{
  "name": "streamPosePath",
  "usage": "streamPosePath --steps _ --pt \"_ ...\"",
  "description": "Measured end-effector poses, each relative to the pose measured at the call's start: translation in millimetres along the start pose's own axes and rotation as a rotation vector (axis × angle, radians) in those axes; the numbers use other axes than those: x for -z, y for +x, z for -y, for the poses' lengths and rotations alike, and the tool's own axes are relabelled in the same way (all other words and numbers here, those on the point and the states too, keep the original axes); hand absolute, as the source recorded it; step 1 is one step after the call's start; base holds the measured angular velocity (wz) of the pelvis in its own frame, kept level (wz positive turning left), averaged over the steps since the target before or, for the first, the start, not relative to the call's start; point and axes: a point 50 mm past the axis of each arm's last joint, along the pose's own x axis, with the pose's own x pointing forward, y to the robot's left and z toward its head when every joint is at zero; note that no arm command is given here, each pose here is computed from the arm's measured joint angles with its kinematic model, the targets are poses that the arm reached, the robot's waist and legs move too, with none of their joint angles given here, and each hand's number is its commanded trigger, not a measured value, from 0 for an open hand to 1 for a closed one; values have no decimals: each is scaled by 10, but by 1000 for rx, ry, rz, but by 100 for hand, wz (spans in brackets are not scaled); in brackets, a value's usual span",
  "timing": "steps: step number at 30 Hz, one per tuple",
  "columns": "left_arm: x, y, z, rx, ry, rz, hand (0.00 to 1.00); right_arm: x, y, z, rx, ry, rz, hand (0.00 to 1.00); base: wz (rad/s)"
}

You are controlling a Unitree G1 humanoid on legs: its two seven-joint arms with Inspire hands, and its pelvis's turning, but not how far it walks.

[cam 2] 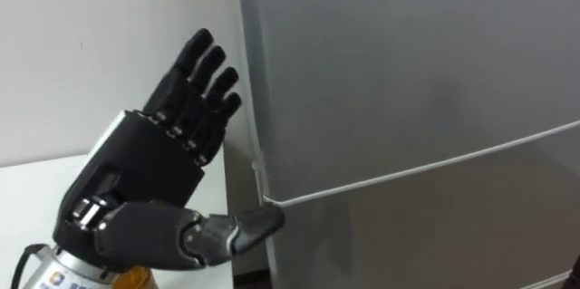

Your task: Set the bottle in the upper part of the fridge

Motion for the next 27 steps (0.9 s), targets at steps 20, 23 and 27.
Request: streamPosePath --steps 20,23,27 --pt "127 54 245 125 -64 -36 21 -35 8 -23 -6 -59 -5 0 1" --pt "142 71 244 128 -65 -40 86 -38 9 -25 -7 -67 -6 0 4" --pt "162 80 196 89 -66 -41 100 -42 9 -26 -8 -74 -6 0 7"
